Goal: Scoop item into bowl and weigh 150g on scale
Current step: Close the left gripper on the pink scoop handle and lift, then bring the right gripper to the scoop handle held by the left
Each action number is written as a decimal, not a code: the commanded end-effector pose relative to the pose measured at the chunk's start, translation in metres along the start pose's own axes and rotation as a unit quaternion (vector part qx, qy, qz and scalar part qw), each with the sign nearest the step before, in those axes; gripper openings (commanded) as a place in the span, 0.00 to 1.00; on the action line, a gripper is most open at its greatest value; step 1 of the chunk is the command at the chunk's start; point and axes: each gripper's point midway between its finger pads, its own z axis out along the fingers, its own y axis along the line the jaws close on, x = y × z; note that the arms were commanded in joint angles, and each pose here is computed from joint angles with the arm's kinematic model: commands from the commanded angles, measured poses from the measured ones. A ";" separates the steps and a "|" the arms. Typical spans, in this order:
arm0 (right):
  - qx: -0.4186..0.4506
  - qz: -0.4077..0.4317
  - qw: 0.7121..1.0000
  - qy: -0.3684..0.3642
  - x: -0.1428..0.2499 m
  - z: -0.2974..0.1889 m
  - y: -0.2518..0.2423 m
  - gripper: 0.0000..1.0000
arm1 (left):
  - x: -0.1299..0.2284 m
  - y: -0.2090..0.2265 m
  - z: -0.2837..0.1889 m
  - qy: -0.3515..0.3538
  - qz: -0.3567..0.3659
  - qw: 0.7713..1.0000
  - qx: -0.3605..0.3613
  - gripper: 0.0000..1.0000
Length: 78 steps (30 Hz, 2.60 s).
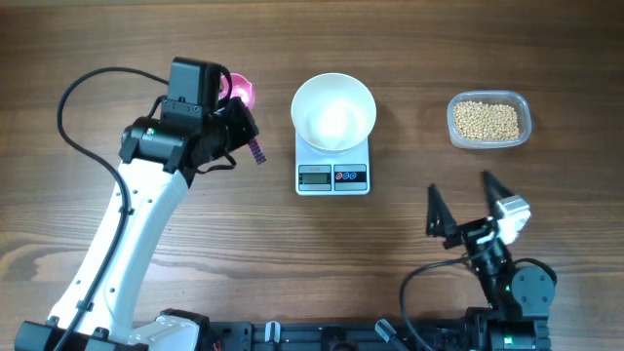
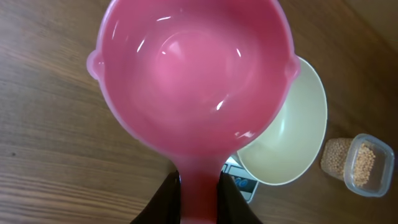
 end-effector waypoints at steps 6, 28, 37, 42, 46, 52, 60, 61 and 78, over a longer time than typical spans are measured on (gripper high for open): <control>-0.064 0.598 0.790 0.119 0.023 -0.006 0.041 1.00 | 0.001 -0.011 -0.008 0.008 -0.049 0.998 0.029 0.04; -0.298 0.239 0.913 0.144 -0.053 -0.008 0.120 1.00 | 0.002 -0.018 -0.009 0.017 -0.093 0.994 0.047 0.06; -0.318 0.210 0.902 0.203 -0.046 0.045 0.148 1.00 | 0.005 -0.024 -0.010 0.031 -0.140 0.988 0.061 0.07; -0.322 0.186 0.899 0.229 -0.030 0.075 0.178 1.00 | 0.006 -0.026 -0.010 0.037 -0.176 0.982 0.064 0.05; -0.329 0.163 0.898 0.240 -0.021 0.097 0.202 1.00 | 0.006 -0.030 -0.011 0.042 -0.189 0.978 0.074 0.04; -0.342 0.130 0.893 0.262 0.000 0.125 0.230 1.00 | 0.006 -0.037 -0.012 0.050 -0.206 0.973 0.089 0.04; -0.320 0.118 0.897 0.281 0.025 0.155 0.231 1.00 | 0.004 -0.041 -0.012 0.051 -0.221 0.969 0.097 0.06; -0.319 0.118 0.897 0.281 0.026 0.156 0.231 0.99 | 0.004 -0.040 -0.012 0.052 -0.226 0.968 0.097 0.06; -0.275 0.106 0.923 0.247 0.031 0.174 0.236 0.62 | 0.001 -0.043 -0.013 0.047 -0.225 0.968 0.103 0.08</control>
